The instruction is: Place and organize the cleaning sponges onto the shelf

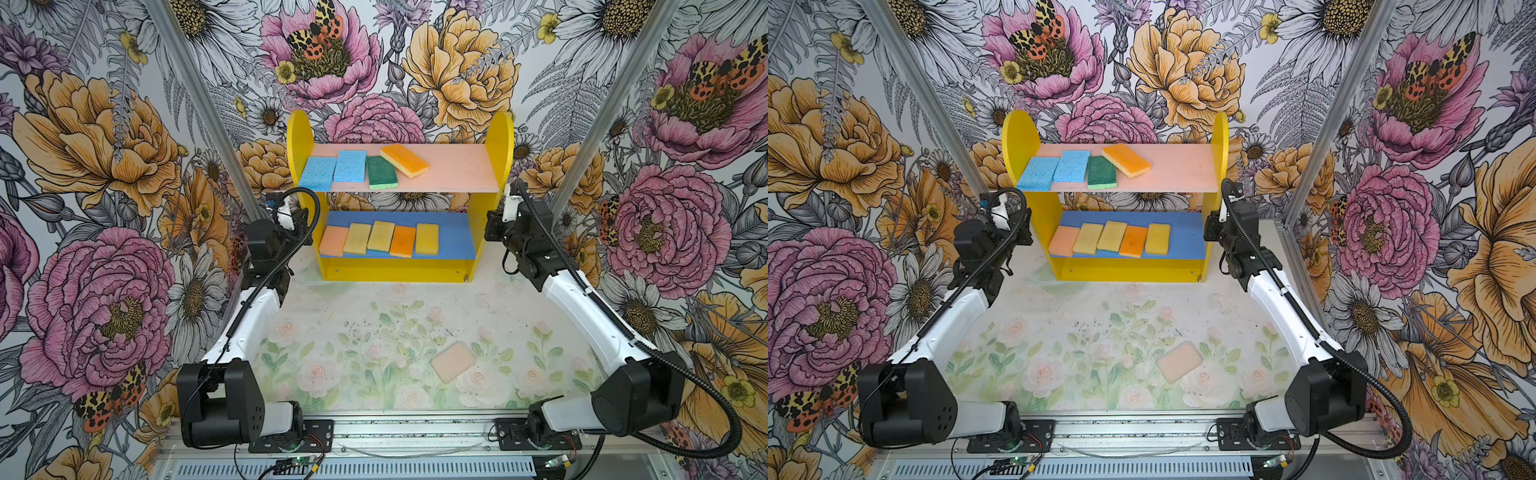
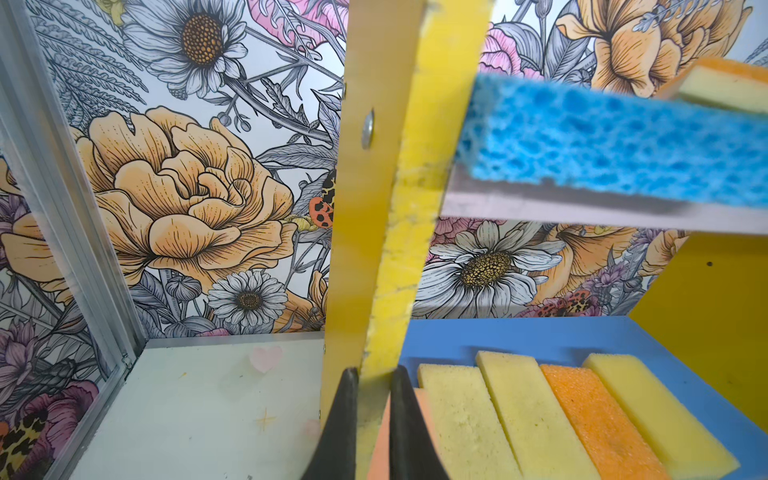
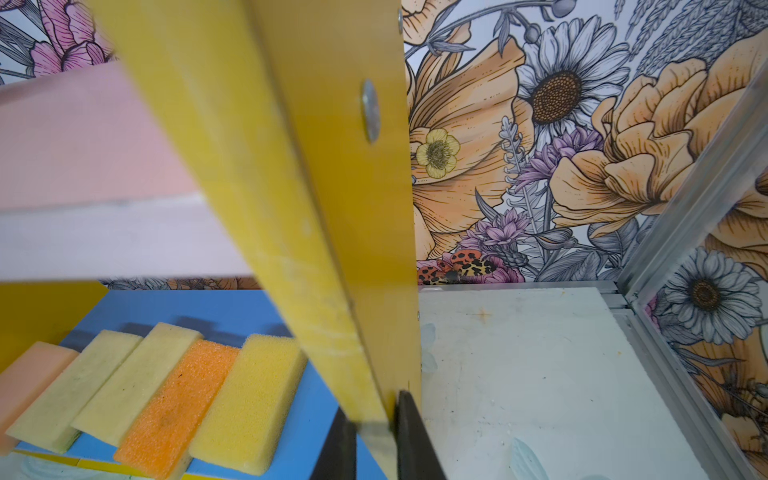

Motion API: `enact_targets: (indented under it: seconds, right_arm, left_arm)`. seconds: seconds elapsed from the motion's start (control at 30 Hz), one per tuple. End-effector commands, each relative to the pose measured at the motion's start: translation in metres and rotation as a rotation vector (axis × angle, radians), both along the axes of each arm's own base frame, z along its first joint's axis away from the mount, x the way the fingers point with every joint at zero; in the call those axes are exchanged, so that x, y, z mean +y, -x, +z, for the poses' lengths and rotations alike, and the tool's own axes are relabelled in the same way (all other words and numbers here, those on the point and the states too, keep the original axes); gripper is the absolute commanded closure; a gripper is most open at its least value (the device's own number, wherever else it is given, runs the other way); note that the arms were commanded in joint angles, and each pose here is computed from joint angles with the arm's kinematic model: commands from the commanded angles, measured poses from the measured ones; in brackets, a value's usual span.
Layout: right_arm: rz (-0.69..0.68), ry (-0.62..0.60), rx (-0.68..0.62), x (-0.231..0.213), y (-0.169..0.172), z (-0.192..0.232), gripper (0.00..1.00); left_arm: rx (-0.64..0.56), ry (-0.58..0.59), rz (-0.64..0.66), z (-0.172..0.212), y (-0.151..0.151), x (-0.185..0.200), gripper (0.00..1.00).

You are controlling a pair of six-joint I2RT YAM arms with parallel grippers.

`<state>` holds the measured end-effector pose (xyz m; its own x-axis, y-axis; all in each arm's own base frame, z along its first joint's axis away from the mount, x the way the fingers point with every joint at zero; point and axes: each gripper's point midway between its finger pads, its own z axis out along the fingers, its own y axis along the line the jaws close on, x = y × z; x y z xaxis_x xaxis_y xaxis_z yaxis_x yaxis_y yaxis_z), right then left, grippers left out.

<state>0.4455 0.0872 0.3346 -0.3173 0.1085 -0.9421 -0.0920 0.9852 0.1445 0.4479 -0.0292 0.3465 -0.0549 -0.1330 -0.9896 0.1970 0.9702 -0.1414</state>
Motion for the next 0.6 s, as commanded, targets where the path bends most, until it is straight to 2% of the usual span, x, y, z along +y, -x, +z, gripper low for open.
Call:
enact_targets:
  seconds: [0.0,0.3,0.57]
  right_arm:
    - [0.006,-0.103,-0.108,-0.002,0.027,0.049,1.00]
    - [0.003,-0.096,-0.119,-0.014,0.076,0.051,1.00]
    - [-0.018,-0.099,-0.132,-0.029,0.123,0.049,1.00]
  left_arm:
    - [-0.084,0.086,-0.149,0.038,0.031,-0.041,1.00]
    - [-0.078,0.108,-0.166,0.032,0.083,-0.066,1.00]
    - [-0.081,0.152,-0.163,0.027,0.125,-0.072,1.00]
